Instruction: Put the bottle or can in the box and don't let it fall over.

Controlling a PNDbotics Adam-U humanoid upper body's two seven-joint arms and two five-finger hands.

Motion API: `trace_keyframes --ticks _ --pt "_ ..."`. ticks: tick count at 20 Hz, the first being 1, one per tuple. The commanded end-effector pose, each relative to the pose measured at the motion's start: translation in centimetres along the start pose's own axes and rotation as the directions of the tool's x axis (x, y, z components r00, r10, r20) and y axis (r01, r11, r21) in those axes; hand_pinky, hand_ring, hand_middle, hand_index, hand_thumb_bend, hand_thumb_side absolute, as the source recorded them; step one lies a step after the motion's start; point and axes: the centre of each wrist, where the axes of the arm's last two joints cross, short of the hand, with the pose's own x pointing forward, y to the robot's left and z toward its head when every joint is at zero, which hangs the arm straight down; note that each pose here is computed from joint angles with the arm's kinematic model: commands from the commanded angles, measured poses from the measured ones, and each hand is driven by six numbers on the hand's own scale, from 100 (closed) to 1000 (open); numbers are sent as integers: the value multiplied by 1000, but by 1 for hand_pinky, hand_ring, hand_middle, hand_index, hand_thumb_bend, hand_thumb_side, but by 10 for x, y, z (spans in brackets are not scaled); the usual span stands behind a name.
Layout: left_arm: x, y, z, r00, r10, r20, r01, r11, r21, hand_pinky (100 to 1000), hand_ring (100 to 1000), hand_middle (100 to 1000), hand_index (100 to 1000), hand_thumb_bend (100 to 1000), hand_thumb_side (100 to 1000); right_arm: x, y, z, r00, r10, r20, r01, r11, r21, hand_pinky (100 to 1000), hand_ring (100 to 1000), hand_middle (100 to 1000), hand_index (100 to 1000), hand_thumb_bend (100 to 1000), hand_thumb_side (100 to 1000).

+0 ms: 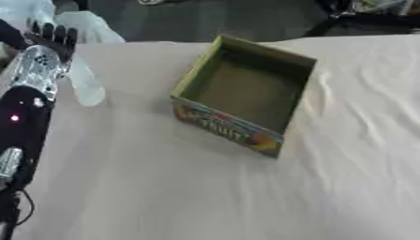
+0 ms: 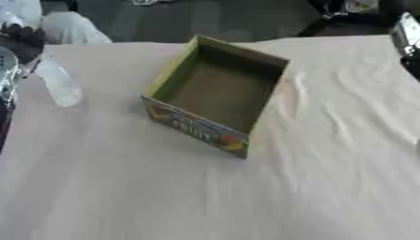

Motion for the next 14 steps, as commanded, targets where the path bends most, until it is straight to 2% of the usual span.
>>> trace_keyframes --ticks 1,2,7,11,14 --pt "19 -26 5 999 -1 49 6 994 -105 100 100 100 980 1000 1000 9 -1 -4 999 -10 34 10 1000 10 718 670 798 805 683 164" --pt "20 -33 8 999 2 50 5 991 -131 100 100 100 979 911 1000 9 -1 -4 999 -10 33 10 1000 11 718 670 798 805 680 166" --pt "23 -75 30 998 23 50 -6 946 -324 100 100 100 970 925 1000 8 -1 -3 1000 -7 25 7 1000 17 719 670 799 806 680 165" --pt "16 -112 59 999 44 12 -32 860 -510 100 100 100 973 921 1000 7 -1 -2 1000 -8 22 8 1000 17 719 671 799 806 680 166" --pt "9 -132 83 999 35 -33 -47 792 -609 100 100 100 976 907 1000 8 -2 -3 1000 -10 24 10 1000 10 719 672 799 807 679 169"
